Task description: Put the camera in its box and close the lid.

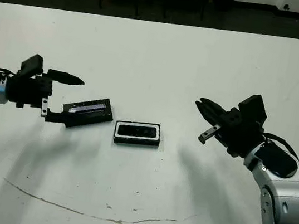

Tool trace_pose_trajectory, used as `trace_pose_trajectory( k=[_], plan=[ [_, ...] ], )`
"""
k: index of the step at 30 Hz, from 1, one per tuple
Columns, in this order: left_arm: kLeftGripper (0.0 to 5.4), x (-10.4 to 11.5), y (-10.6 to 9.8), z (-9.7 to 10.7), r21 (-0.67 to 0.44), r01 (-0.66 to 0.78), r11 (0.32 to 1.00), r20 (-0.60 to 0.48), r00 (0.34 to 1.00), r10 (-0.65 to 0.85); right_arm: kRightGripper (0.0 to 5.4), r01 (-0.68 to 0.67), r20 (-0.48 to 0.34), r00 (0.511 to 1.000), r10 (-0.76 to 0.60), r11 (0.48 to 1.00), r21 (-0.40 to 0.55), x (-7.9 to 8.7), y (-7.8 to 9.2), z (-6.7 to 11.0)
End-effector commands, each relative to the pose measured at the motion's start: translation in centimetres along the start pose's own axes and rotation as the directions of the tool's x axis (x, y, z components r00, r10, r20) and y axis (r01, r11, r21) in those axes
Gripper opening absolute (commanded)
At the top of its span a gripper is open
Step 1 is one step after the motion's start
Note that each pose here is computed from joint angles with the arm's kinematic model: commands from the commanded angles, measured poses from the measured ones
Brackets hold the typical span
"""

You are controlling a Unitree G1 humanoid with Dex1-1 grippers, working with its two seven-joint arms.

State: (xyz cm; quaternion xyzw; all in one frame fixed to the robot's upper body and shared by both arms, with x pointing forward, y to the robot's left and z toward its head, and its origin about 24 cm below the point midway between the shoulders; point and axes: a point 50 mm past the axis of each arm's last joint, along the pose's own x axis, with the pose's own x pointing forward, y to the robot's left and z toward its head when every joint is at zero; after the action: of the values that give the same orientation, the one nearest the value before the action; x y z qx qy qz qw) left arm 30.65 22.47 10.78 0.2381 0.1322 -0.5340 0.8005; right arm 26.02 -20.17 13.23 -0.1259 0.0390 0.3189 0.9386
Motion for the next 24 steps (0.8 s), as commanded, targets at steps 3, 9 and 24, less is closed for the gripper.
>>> trace_pose_trajectory(
  k=[3, 9, 24],
  plan=[
    [5.38, 0.6, -0.2, -1.2, -0.014, 0.004, 1.0, -0.062, 0.998, -0.005, 0.0, -0.003, -0.028, 1.0, 0.003, 1.0, -0.004, -0.3, 0.0, -0.6],
    [5.38, 0.6, -0.3, -1.9, -0.032, 0.005, 0.999, -0.092, 0.996, -0.008, 0.0, -0.006, -0.029, 1.0, 0.006, 1.0, 0.003, -0.3, 0.1, -0.8],
    [5.38, 0.7, -0.5, -3.7, -0.099, -0.038, 0.994, -0.149, 0.989, 0.023, 0.0, -0.009, -0.031, 0.999, 0.009, 1.0, -0.005, -0.3, 0.2, -0.9]
  ],
)
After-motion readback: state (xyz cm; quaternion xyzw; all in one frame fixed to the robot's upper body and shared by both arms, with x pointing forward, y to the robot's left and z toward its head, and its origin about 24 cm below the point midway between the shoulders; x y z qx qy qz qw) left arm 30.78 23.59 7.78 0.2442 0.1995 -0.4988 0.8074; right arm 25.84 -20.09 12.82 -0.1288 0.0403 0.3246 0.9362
